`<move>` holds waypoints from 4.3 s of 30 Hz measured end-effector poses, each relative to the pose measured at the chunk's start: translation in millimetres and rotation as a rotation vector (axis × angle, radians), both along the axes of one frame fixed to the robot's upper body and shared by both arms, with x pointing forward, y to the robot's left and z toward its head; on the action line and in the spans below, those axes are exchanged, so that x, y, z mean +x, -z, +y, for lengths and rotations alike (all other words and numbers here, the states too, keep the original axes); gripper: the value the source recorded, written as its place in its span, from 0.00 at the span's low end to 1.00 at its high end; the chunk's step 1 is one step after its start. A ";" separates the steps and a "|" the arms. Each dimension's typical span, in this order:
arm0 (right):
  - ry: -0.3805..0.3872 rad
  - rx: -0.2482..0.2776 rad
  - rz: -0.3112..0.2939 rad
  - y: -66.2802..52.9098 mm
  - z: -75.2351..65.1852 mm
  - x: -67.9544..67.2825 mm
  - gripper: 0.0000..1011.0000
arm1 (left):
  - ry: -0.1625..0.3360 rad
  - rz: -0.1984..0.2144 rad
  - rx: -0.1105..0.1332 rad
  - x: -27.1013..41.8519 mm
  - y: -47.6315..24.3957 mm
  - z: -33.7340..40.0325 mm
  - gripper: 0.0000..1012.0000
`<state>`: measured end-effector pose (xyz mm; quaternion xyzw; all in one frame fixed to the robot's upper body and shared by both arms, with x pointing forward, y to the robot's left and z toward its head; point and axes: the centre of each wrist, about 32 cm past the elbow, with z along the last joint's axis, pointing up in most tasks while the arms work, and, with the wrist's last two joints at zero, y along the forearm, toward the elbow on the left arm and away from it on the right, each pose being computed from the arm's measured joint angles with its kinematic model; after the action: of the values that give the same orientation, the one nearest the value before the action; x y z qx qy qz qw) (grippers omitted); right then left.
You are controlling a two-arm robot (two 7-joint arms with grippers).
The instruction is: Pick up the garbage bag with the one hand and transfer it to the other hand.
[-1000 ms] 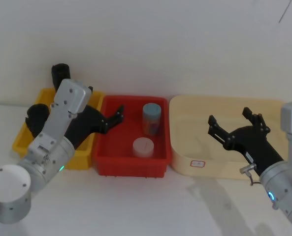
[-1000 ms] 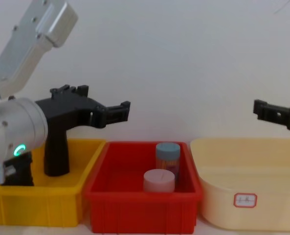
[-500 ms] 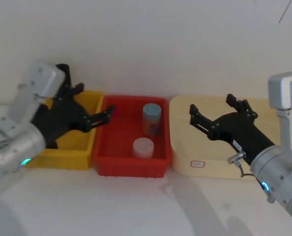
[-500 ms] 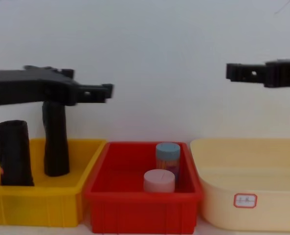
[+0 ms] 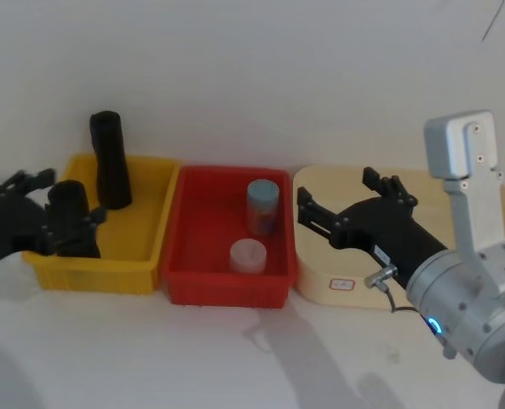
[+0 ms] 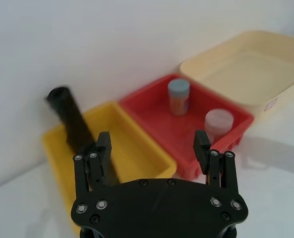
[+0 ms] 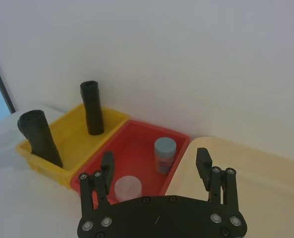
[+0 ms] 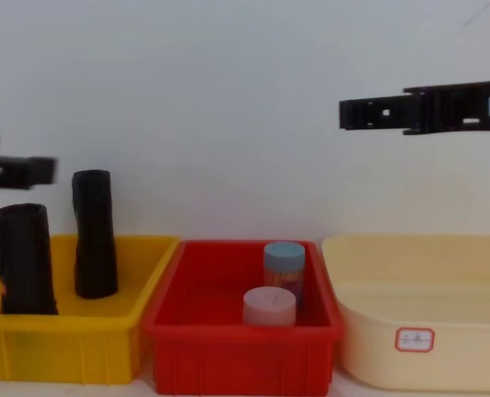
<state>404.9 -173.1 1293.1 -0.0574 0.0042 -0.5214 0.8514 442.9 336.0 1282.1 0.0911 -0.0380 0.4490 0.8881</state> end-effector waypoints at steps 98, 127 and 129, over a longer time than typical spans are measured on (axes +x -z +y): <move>-0.186 -0.052 0.265 18.2 17.3 94.4 0.99 | -0.027 0.227 -0.154 108.6 95.8 -0.2 0.99; -0.216 -0.132 0.400 43.3 45.7 140.0 0.99 | -0.018 0.239 -0.152 110.3 97.6 -1.3 0.99; -0.214 -0.135 0.406 45.4 45.8 141.4 0.99 | -0.018 0.239 -0.152 110.4 97.6 -1.3 0.99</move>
<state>546.4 -127.3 1247.7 -0.2181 0.1342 -0.4048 0.8778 553.3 334.8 1184.5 0.0767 0.1029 0.4443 0.8866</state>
